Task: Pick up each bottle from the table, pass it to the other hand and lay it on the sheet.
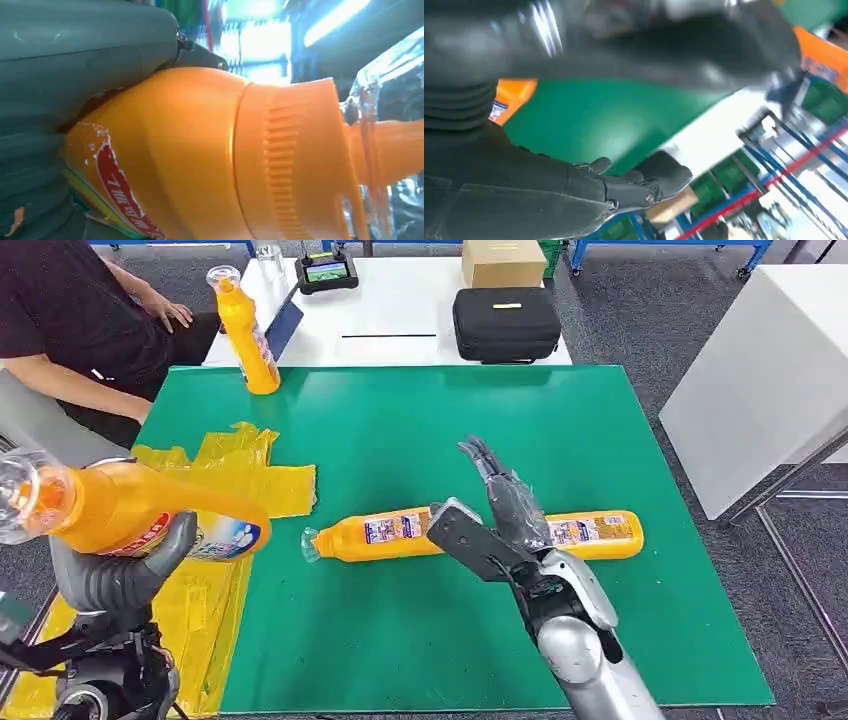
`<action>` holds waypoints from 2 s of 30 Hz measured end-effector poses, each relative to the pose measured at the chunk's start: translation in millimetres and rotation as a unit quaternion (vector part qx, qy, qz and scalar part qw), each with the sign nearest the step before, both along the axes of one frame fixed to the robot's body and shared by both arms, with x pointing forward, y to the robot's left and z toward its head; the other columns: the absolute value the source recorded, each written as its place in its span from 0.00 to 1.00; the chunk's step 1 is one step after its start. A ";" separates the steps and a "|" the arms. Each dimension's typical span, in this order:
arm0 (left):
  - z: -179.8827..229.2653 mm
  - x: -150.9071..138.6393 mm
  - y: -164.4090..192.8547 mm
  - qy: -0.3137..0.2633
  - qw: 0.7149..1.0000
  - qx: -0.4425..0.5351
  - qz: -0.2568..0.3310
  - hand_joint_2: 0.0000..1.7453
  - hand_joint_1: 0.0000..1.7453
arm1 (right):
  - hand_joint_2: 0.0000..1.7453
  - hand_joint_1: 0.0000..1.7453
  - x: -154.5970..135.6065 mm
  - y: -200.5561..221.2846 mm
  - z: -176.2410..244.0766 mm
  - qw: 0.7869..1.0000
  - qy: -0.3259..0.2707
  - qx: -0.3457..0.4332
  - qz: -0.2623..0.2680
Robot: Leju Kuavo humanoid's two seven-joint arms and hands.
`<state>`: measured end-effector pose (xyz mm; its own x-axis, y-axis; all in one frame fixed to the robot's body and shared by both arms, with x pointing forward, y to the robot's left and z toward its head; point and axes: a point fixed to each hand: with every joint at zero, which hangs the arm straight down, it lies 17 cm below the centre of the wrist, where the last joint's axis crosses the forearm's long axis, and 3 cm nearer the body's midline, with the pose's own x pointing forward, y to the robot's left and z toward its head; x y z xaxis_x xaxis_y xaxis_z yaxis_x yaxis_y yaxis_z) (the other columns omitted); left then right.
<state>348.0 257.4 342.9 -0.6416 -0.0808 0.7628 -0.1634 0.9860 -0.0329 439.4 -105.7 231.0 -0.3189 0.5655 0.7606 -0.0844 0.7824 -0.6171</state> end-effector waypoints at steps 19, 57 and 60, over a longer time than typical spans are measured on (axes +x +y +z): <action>-98.6 158.2 1.3 0.104 0.737 0.603 0.288 1.00 1.00 | 0.00 0.00 -26.0 -23.0 100.7 0.985 -0.101 0.127 0.051; -247.6 199.1 -22.9 0.265 0.616 0.732 0.118 0.00 0.00 | 0.00 0.00 -45.7 -51.0 76.2 0.993 -0.087 0.077 0.025; -248.1 196.9 -26.5 0.270 0.624 0.725 0.110 0.00 0.00 | 0.00 0.00 -47.6 -54.4 73.0 0.994 -0.086 0.067 0.019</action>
<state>544.9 230.9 94.8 -0.1751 -0.9778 -0.1148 0.0983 -0.1334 0.9862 391.8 -160.1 304.0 -0.4698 0.4480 0.7606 -0.0184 0.8565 -0.5158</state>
